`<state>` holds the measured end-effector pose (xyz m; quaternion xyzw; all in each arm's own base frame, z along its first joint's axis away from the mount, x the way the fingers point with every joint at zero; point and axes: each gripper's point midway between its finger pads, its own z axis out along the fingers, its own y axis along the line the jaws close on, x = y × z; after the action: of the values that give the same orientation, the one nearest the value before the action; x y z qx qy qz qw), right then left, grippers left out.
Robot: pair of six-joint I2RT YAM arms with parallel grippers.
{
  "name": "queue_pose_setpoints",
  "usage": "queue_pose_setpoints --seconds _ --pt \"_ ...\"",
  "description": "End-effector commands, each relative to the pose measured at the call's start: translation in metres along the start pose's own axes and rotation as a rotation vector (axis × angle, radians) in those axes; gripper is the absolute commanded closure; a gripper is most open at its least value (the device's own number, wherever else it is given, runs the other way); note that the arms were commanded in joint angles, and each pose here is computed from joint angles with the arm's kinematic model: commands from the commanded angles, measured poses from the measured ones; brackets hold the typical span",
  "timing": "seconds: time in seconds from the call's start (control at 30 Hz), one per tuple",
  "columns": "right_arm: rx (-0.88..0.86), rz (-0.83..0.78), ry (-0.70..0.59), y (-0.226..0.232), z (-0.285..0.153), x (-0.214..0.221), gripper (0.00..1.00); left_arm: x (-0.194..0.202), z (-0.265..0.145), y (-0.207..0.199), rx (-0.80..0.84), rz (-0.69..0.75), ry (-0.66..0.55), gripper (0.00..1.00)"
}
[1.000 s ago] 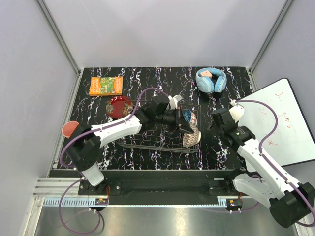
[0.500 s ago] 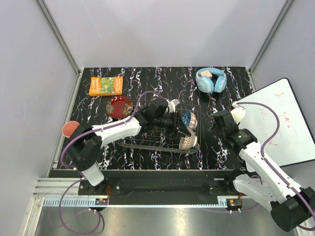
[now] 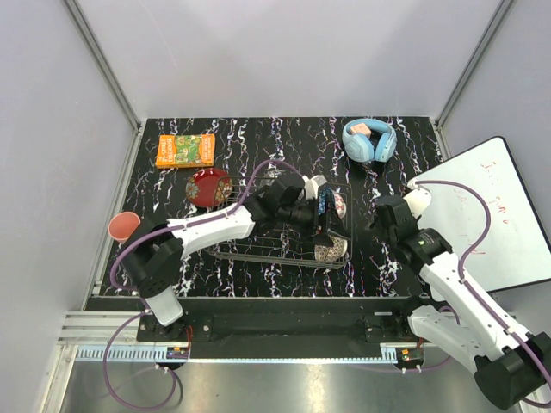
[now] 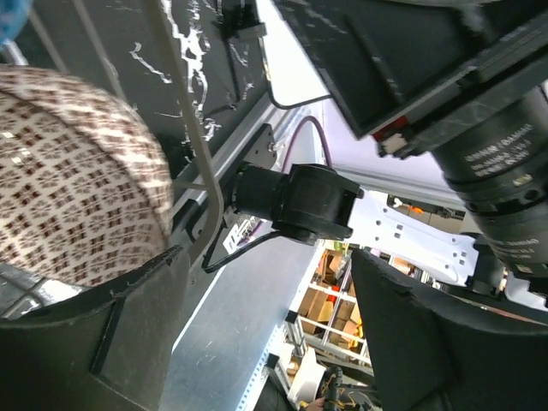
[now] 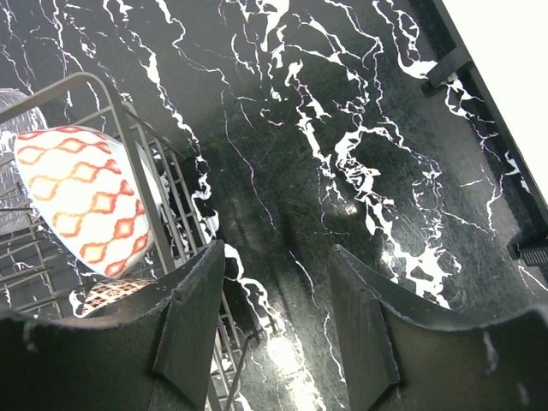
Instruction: Load the mixed dishes into the dish rack
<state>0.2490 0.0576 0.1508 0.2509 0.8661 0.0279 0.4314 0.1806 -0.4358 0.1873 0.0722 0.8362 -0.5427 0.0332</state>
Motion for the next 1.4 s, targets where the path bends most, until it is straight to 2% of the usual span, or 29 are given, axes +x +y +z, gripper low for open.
queue_pose_setpoints --seconds 0.0,0.17,0.2,0.23,0.3,0.4,0.43,0.47,0.5,0.53,0.57,0.6,0.63,0.73,0.77,0.8,0.83,0.9,0.97,1.1,1.23,1.37 --pt "-0.012 0.004 -0.036 0.000 -0.002 -0.006 0.41 0.002 -0.001 -0.041 0.112 0.105 0.020 0.19" --pt "-0.022 0.001 -0.050 0.003 -0.005 -0.012 0.41 0.010 -0.013 -0.069 0.172 0.216 0.069 0.12" --pt "-0.026 0.001 -0.056 0.005 -0.006 -0.016 0.41 0.010 -0.017 -0.074 0.184 0.245 0.068 0.04" --pt "-0.027 -0.005 -0.056 0.007 -0.006 -0.017 0.41 0.013 -0.022 -0.078 0.189 0.255 0.096 0.01" --pt "-0.038 -0.008 -0.067 0.014 -0.009 -0.026 0.41 0.006 -0.034 -0.081 0.204 0.337 0.099 0.01" --pt "-0.047 -0.013 -0.087 0.022 -0.013 -0.040 0.41 -0.014 -0.065 -0.082 0.160 0.398 0.131 0.01" --pt "-0.056 -0.013 -0.092 0.026 -0.014 -0.044 0.41 -0.033 -0.080 -0.075 0.136 0.402 0.103 0.01" --pt "-0.067 -0.009 -0.102 0.030 -0.018 -0.050 0.41 -0.046 -0.090 -0.069 0.114 0.495 0.084 0.01" --pt "-0.070 -0.010 -0.105 0.032 -0.018 -0.053 0.41 -0.057 -0.104 -0.067 0.052 0.492 0.074 0.01" --pt "-0.074 -0.009 -0.107 0.034 -0.019 -0.055 0.41 -0.081 -0.123 -0.057 0.004 0.506 0.025 0.01" --pt "-0.084 -0.015 -0.119 0.038 -0.022 -0.062 0.41 -0.095 -0.134 -0.049 -0.051 0.595 0.003 0.01" --pt "-0.086 -0.023 -0.121 0.041 -0.022 -0.064 0.41 -0.108 -0.157 -0.047 -0.165 0.609 -0.036 0.01" --pt "-0.090 -0.026 -0.126 0.044 -0.022 -0.068 0.41 -0.129 -0.172 -0.025 -0.249 0.647 -0.049 0.01" --pt "-0.116 -0.044 -0.141 0.059 -0.024 -0.081 0.40 -0.159 -0.227 0.014 -0.506 0.630 -0.132 0.01" --pt "-0.137 -0.048 -0.151 0.068 -0.026 -0.089 0.40 -0.162 -0.239 0.024 -0.554 0.627 -0.149 0.01" --pt "-0.133 -0.062 -0.142 0.073 -0.019 -0.089 0.40 -0.167 -0.250 0.051 -0.651 0.610 -0.160 0.01" --pt "-0.148 -0.059 -0.148 0.081 -0.018 -0.094 0.40 -0.169 -0.271 0.057 -0.699 0.622 -0.202 0.01" --pt "-0.177 -0.078 -0.133 0.102 -0.011 -0.100 0.39 -0.168 -0.280 0.089 -0.762 0.599 -0.221 0.01" --pt "-0.217 -0.069 -0.134 0.123 -0.009 -0.112 0.38 -0.165 -0.294 0.100 -0.773 0.559 -0.268 0.01" --pt "-0.257 -0.052 -0.039 0.152 0.020 -0.109 0.38 -0.149 -0.285 0.137 -0.791 0.510 -0.259 0.01" --pt "-0.302 -0.038 -0.006 0.171 0.029 -0.106 0.38 -0.150 -0.292 0.148 -0.803 0.531 -0.333 0.01" --pt "-0.307 -0.041 0.009 0.178 0.039 -0.102 0.38 -0.141 -0.284 0.172 -0.807 0.502 -0.313 0.01"
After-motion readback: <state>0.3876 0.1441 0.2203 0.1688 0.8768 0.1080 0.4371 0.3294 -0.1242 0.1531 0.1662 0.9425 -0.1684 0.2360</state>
